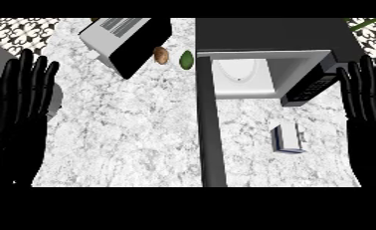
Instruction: Pick up the milk, place it into the microwave and close the microwave
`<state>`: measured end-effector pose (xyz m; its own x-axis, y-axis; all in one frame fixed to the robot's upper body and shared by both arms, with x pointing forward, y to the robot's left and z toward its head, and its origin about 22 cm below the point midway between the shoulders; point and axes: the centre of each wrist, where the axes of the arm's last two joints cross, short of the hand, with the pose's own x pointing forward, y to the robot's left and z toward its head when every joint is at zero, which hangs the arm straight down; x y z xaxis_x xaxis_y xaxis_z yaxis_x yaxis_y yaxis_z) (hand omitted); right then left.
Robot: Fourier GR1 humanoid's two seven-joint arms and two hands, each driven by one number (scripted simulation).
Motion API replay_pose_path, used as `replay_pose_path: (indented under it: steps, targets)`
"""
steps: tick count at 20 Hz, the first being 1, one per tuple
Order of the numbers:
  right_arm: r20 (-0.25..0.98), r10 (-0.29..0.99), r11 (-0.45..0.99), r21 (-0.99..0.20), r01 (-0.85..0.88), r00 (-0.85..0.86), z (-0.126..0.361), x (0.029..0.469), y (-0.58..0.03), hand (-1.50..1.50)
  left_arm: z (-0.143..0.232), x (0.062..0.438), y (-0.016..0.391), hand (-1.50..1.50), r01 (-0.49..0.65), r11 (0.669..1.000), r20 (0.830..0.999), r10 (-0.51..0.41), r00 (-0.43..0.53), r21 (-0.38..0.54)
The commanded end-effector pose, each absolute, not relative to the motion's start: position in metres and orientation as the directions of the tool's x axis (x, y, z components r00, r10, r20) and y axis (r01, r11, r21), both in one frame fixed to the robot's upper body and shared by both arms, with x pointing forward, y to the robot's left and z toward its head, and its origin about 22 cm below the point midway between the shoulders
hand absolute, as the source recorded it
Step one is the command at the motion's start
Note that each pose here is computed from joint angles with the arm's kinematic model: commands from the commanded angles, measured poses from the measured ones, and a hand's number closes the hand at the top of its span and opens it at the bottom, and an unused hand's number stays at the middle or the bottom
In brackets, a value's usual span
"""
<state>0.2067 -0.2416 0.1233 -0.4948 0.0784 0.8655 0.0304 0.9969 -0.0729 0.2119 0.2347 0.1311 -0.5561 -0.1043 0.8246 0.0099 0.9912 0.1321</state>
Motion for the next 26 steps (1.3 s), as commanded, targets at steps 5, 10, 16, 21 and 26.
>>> replay_pose_path:
  steps: [5,10,16,21,26]
  targets:
    - [0.865,-0.014,0.988,-0.064,-0.137,-0.501,0.133,0.173,-0.289,-1.50,0.129,0.196,0.186,-1.50,-0.003,0.996,0.834,-0.079,-0.546,0.093]
    - [0.881,-0.063,0.952,-0.088,-0.294,-0.469,0.124,0.138,-0.294,-1.50,0.107,0.151,0.191,-1.50,-0.090,0.991,0.914,0.057,-0.403,-0.102]
    - [0.892,-0.037,0.957,-0.099,-0.274,-0.451,0.115,0.106,-0.318,-1.50,0.103,0.101,0.200,-1.50,-0.087,0.990,0.918,0.070,-0.391,-0.113]
    - [0.895,0.019,0.961,-0.140,-0.239,-0.445,0.118,0.094,-0.308,-1.50,0.094,0.077,0.205,-1.50,-0.066,0.993,0.909,0.065,-0.412,-0.101]
    - [0.883,0.067,0.967,-0.172,-0.189,-0.464,0.094,0.095,-0.321,-1.50,0.085,0.060,0.207,-1.50,-0.072,0.990,0.912,0.082,-0.401,-0.121]
